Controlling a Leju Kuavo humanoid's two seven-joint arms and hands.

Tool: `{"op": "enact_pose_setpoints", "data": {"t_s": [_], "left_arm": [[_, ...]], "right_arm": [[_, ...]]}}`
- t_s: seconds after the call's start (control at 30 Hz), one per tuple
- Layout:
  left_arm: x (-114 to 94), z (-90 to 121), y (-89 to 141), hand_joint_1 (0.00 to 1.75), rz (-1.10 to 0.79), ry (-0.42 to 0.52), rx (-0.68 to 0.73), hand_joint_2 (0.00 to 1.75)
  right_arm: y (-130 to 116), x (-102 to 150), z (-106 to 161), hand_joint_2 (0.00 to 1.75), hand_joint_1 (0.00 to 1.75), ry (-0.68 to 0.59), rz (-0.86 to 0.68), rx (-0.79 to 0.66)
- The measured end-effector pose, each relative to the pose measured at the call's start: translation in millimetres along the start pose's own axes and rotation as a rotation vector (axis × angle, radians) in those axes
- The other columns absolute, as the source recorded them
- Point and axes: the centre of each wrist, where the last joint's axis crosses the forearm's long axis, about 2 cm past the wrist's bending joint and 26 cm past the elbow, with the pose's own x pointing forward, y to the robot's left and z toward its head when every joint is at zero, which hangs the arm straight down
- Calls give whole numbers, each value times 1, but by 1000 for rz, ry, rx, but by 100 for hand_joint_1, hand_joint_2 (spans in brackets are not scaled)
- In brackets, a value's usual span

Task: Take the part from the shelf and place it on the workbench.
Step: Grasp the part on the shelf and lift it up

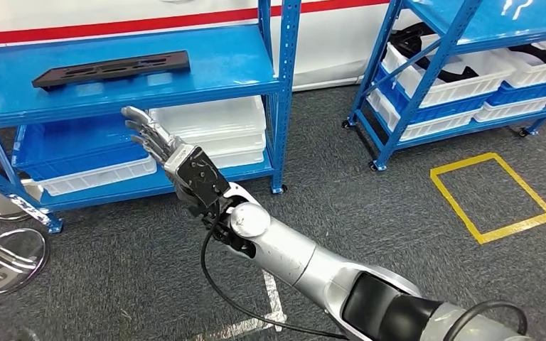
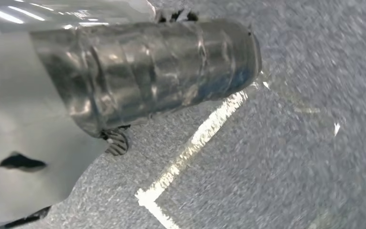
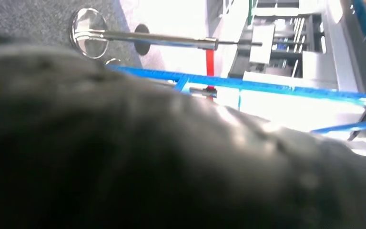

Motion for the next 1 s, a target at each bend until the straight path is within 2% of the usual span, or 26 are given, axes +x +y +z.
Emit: {"op": "enact_pose_setpoints", "data": {"t_s": [0.77, 1.0], "left_arm": [[-1, -2, 7, 0, -10, 14, 16, 0], [-13, -4, 16, 0, 14, 20, 19, 0]], "right_arm": [[4, -3, -3, 0, 0, 7, 11, 32], [10, -7, -6, 0, 0, -9, -42, 61]]}}
